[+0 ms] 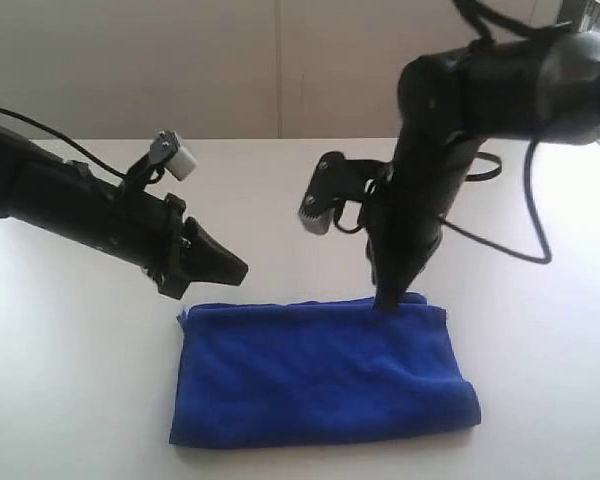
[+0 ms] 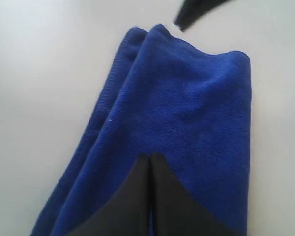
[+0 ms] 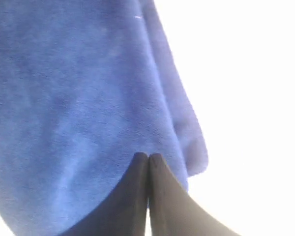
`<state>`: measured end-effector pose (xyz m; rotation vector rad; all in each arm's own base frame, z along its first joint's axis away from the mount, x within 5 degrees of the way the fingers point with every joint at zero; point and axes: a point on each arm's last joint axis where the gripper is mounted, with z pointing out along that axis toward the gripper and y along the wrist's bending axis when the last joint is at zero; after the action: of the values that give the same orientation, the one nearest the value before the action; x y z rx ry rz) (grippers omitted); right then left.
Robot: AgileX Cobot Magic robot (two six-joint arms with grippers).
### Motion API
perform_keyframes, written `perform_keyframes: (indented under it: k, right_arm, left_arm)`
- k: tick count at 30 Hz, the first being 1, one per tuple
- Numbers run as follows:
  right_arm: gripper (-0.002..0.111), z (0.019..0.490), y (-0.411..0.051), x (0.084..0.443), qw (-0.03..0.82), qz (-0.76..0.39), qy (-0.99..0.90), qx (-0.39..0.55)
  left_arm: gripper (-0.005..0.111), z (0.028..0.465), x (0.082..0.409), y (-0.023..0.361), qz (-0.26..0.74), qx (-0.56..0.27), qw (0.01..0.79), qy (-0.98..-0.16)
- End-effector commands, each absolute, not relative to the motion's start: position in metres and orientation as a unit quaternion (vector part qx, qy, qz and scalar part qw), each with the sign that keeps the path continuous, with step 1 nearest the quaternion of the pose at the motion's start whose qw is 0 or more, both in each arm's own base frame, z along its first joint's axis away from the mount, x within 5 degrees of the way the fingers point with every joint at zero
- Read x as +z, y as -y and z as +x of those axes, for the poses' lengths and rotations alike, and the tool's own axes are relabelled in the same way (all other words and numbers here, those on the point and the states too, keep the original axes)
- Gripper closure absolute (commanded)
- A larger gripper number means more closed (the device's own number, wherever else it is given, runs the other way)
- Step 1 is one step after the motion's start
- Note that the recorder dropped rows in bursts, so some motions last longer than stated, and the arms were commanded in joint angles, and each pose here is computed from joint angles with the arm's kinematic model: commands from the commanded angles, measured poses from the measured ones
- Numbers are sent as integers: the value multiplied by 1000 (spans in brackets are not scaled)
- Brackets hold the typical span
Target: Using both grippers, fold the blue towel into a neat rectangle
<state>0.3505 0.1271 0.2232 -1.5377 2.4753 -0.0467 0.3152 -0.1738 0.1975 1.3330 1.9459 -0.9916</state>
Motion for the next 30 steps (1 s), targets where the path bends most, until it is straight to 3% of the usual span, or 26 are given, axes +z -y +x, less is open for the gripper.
perform_keyframes:
  k: [1,6,9,11,12,30]
  right_arm:
    - [108,363,-101,226,142,-486,-862,-25]
    - [97,370,-92,213,131,-504,-853,-27]
    - [79,373,-93,200,122,-527,-841,-26]
    - [58,376,-94,186,107,-532,-840,-21]
    - [55,377,-94,182,104,-532,-840,-21]
    - [58,377,-96,154,57,-541,-839,6]
  left_arm:
    - [107,301,186,199,523,-388,254,-715]
    - [107,291,173,218,554,-363,235,-712]
    - [107,289,169,225,560,-343,234,-717]
    - [107,289,165,226,557,-338,227,-724]
    - [107,289,165,226,558,-339,227,-723]
    - [107,288,141,227,560,-338,184,-734]
